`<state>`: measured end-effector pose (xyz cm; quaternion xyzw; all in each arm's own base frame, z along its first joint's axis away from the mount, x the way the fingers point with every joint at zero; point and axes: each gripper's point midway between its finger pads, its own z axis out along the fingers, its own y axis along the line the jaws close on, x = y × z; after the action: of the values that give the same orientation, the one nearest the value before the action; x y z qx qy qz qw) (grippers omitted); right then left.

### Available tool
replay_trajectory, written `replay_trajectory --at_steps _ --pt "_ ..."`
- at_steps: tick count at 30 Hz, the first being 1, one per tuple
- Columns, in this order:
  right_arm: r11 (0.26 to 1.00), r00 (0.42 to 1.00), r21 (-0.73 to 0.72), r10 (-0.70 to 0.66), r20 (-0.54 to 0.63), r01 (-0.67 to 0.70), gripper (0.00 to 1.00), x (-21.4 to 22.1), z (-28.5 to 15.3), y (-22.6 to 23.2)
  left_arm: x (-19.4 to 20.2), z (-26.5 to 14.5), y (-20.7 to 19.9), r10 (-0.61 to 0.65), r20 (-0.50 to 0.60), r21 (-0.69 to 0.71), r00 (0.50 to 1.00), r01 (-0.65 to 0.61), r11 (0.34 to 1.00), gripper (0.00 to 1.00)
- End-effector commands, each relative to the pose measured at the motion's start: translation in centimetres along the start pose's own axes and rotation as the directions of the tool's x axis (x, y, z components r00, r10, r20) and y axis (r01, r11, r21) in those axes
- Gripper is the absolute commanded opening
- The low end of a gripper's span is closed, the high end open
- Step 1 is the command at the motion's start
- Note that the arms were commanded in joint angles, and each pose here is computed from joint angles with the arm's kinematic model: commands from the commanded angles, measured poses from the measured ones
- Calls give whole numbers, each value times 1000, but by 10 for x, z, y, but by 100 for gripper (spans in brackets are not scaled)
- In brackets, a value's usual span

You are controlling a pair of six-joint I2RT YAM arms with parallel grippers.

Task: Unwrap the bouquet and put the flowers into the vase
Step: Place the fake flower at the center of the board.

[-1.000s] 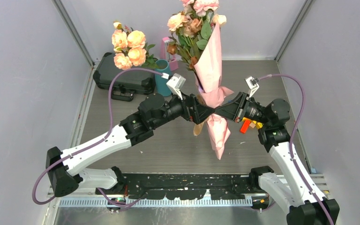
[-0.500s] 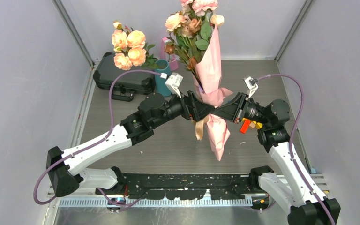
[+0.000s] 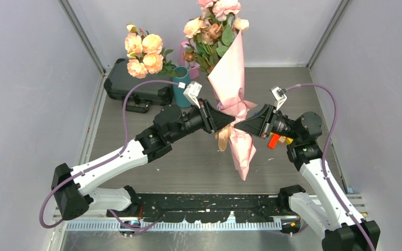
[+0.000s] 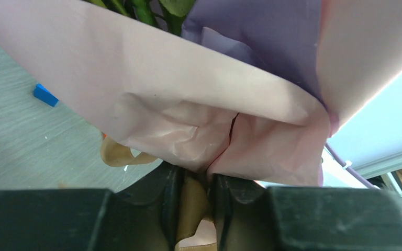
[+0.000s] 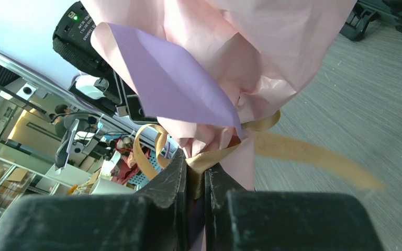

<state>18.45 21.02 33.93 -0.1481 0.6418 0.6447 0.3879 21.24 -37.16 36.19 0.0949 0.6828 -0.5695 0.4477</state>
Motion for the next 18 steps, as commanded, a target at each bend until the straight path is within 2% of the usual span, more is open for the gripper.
replay_trajectory --at_steps 1,6,8,10,12,15,18 --pt "978 983 -105 -179 31 181 0 -7 -2 33 -8 -2 5 0 32 -8 1000 0 1000 19" --pt "982 985 -83 -165 39 168 0 -5 -2 26 0 1 8 -2 0 -10 1000 2 1000 2" --pt "985 987 -63 -156 42 158 4 -4 -2 20 3 2 10 6 -16 -13 1000 -6 1000 0" --pt "988 988 -32 -147 50 148 20 -4 -2 13 6 2 14 29 -30 -23 999 -30 999 0" --pt "991 990 19 -131 60 130 32 -4 -2 2 9 0 22 62 -44 -51 997 -64 997 0" --pt "989 992 104 -113 60 107 42 2 -5 -16 12 -5 33 122 -59 -79 991 -127 989 0" --pt "984 994 159 -95 50 86 57 10 -9 -29 14 -12 52 139 -84 -138 987 -149 979 0"
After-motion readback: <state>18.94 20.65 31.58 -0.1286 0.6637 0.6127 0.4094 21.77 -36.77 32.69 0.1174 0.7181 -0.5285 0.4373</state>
